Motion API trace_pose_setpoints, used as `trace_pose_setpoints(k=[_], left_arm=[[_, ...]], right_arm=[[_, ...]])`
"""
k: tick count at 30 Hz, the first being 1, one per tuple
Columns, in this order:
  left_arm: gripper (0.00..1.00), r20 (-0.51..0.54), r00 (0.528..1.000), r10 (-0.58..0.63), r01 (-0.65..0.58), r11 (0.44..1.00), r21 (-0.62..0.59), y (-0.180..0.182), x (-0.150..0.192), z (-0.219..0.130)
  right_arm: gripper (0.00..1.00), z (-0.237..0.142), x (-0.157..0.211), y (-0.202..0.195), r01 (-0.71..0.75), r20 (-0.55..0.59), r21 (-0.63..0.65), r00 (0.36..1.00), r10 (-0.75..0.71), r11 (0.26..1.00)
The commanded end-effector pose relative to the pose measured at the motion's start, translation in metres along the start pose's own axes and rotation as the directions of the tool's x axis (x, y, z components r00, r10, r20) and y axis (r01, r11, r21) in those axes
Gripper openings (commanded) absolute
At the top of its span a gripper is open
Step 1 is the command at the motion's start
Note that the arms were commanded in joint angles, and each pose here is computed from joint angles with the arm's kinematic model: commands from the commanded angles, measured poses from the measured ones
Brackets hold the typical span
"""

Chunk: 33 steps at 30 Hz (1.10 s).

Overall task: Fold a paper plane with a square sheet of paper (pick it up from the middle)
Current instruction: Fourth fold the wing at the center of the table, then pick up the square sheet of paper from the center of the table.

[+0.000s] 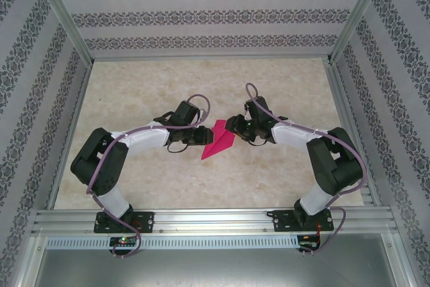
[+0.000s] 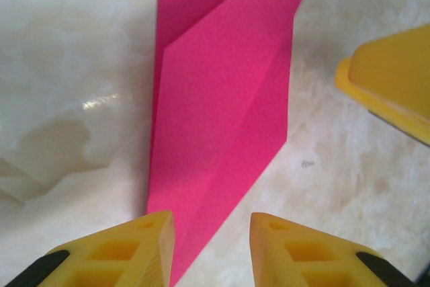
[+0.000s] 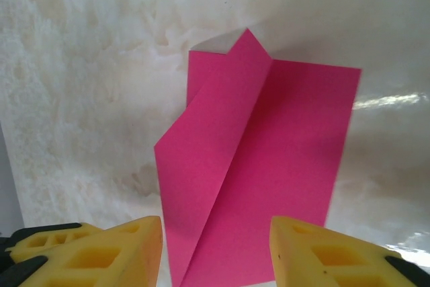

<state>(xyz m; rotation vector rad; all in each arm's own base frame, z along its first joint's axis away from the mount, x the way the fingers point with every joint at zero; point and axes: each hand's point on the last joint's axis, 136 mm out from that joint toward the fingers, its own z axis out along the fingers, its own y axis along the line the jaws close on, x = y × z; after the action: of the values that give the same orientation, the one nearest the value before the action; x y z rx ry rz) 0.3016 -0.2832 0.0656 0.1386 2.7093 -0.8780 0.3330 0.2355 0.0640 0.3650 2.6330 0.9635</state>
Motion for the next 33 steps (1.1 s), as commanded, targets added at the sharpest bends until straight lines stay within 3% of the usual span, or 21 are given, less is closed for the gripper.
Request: trace_pose_setpoints(k=[1, 19, 23, 28, 33], left_arm=[[0.37, 0.05, 0.999, -0.019, 0.02, 0.999, -0.032, 0.001, -0.01, -0.001], [0.49, 0.055, 0.994, -0.099, 0.103, 0.992, -0.076, 0.024, -0.012, -0.005], [0.56, 0.057, 0.989, -0.136, 0.139, 0.989, -0.055, 0.029, -0.014, -0.01], [0.65, 0.074, 0.979, -0.192, 0.193, 0.981, 0.001, 0.038, -0.02, -0.022], [0.81, 0.097, 0.973, -0.211, 0.2, 0.973, 0.112, 0.033, -0.027, -0.042]], right_arm=[[0.46, 0.012, -0.008, 0.006, -0.044, 0.047, 0.004, 0.998, 0.044, 0.999], [0.33, 0.049, 0.008, 0.034, 0.016, -0.051, -0.094, 0.998, -0.021, 0.995], [0.26, 0.051, 0.01, 0.037, 0.016, -0.052, -0.121, 0.998, -0.022, 0.993], [0.09, 0.044, 0.007, 0.045, 0.038, -0.018, -0.167, 0.999, -0.042, 0.985], [0.05, 0.013, -0.008, 0.078, 0.095, 0.06, -0.324, 0.995, -0.08, 0.941]])
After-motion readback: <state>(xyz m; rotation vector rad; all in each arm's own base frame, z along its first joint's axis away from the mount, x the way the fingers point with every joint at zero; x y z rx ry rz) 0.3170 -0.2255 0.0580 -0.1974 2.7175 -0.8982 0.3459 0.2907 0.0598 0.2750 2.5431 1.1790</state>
